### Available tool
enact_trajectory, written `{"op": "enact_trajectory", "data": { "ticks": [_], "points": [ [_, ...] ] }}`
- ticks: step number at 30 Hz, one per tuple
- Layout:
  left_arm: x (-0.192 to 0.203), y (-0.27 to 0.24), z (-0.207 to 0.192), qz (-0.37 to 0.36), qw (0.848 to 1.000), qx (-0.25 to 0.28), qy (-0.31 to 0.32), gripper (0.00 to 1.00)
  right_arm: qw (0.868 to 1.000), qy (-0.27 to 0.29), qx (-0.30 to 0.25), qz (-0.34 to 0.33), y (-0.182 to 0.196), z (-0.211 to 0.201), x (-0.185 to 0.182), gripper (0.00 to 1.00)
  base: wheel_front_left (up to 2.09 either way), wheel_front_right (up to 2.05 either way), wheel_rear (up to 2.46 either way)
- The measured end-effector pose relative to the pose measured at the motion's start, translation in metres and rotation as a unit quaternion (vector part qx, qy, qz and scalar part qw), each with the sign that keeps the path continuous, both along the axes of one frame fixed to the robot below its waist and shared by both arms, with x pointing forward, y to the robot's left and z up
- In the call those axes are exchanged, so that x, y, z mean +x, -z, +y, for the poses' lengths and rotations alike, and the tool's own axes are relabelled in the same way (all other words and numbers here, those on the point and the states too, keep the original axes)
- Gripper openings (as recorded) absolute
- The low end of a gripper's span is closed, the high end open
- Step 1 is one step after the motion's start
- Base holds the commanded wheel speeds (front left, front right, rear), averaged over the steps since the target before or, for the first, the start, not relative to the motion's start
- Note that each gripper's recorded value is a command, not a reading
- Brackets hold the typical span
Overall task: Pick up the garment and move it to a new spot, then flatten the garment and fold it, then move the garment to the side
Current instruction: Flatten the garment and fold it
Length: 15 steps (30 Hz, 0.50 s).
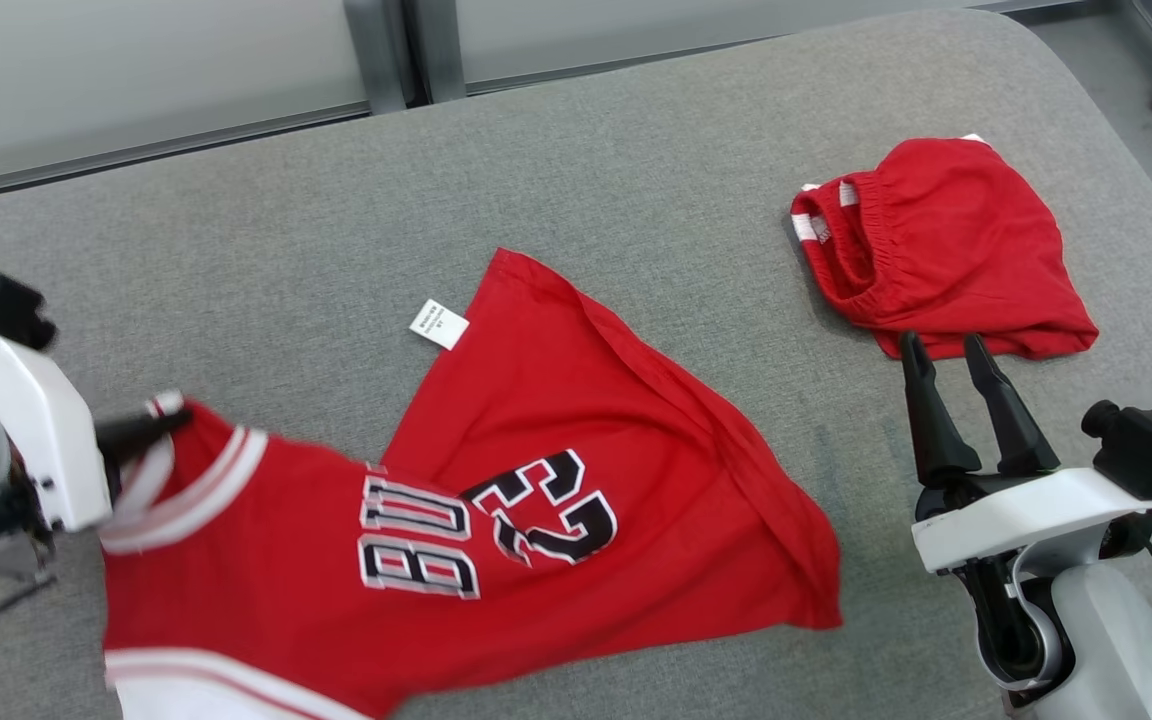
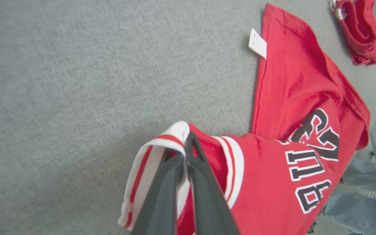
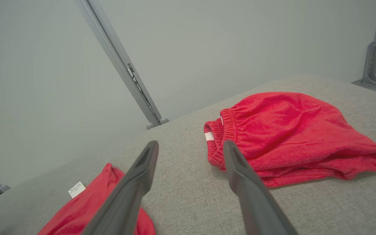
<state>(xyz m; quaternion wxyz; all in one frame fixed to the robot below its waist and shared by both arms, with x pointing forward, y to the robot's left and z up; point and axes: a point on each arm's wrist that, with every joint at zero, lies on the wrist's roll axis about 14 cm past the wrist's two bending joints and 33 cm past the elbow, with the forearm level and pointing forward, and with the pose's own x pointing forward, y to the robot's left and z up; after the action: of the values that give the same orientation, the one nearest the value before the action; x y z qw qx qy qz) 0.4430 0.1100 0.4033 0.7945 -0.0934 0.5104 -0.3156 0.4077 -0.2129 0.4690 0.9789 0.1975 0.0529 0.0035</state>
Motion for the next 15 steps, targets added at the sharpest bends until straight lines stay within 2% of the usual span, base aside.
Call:
{"op": "enact_trajectory", "data": {
  "ticks": [1, 2, 5, 12, 13, 14, 15],
  "points": [
    [0.019, -0.014, -0.003, -0.042, 0.999, -0.011, -0.011, 0.00, 1.000, 0.002, 0.000, 0.000, 0.000, -0.001, -0.001, 1.00, 0.00, 0.00, 0.00],
    [0.019, -0.014, -0.003, -0.042, 0.999, -0.011, -0.011, 0.00, 1.000, 0.002, 0.000, 0.000, 0.000, -0.001, -0.001, 1.00, 0.00, 0.00, 0.00],
    [0.052, -0.033, -0.004, -0.104, 0.994, -0.021, -0.029, 0.00, 1.000, 0.005, -0.001, 0.002, 0.002, -0.003, -0.002, 1.00, 0.00, 0.00, 0.00],
    [0.092, -0.033, -0.010, -0.155, 0.986, -0.026, -0.056, 0.00, 1.000, 0.021, -0.007, 0.003, 0.005, -0.014, 0.000, 1.00, 0.00, 0.00, 0.00],
    [0.093, -0.029, -0.012, -0.152, 0.986, -0.026, -0.059, 0.56, 1.000, 0.023, -0.008, 0.004, 0.005, -0.015, -0.001, 1.00, 0.00, 0.00, 0.00],
    [0.092, -0.024, -0.013, -0.146, 0.987, -0.023, -0.061, 1.00, 1.000, 0.025, -0.008, 0.005, 0.006, -0.016, -0.001, 1.00, 0.00, 0.00, 0.00],
    [0.089, -0.021, -0.015, -0.140, 0.988, -0.020, -0.058, 1.00, 1.000, 0.026, -0.008, 0.005, 0.006, -0.017, -0.002, 1.00, 0.00, 0.00, 0.00]
  ]
}}
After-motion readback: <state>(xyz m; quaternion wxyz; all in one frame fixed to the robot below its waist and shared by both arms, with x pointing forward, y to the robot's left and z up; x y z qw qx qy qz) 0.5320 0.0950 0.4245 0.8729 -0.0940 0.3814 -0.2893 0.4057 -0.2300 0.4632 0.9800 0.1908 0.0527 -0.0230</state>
